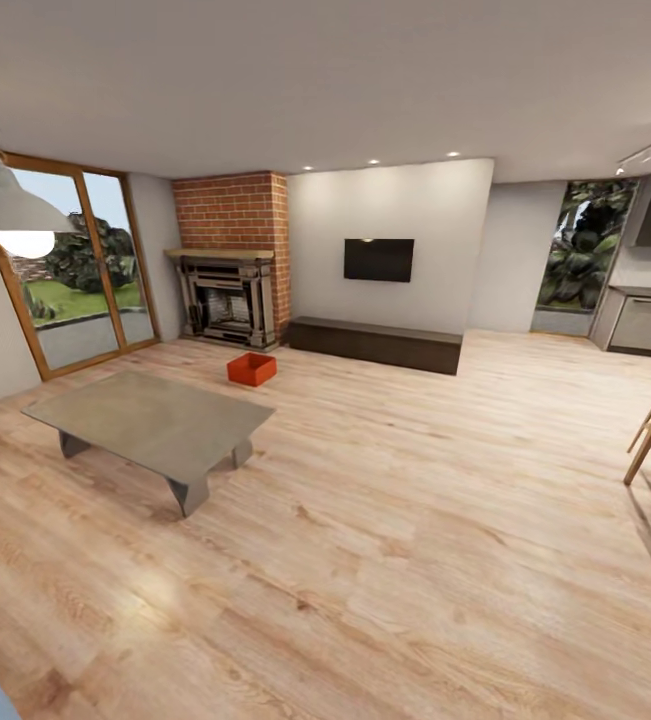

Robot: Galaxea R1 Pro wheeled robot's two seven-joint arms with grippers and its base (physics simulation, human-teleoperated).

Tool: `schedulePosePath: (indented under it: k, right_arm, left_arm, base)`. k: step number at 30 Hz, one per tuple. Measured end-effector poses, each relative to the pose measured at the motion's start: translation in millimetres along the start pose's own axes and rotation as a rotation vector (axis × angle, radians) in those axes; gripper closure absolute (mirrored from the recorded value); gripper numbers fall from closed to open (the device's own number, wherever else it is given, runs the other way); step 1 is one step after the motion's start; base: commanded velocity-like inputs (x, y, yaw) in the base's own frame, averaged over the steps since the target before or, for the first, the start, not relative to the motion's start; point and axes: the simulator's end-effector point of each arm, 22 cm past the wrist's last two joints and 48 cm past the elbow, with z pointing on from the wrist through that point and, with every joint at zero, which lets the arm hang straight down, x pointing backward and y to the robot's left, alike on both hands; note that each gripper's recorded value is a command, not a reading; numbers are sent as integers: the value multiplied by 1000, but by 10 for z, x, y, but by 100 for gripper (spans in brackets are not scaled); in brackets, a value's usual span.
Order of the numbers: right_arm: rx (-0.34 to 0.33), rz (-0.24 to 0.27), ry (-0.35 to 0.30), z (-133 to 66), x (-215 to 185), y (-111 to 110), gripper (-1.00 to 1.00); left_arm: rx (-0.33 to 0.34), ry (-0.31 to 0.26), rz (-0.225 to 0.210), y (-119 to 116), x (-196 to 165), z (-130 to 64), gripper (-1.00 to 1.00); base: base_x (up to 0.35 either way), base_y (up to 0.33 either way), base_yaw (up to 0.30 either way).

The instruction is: Move the two storage containers from the living room to the garage. In the garage, place one container on the floor and stack the other container on top of it (either order is fine).

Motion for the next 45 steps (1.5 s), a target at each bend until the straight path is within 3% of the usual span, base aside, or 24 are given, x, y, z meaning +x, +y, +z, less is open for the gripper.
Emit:
schedulePosePath:
  k: [45]
  right_arm:
    - [0,0,0,0,0,0,-100]
  left_arm:
    - [1,1,0,-7,4,-1,-100]
  base:
    - [325,-106,0]
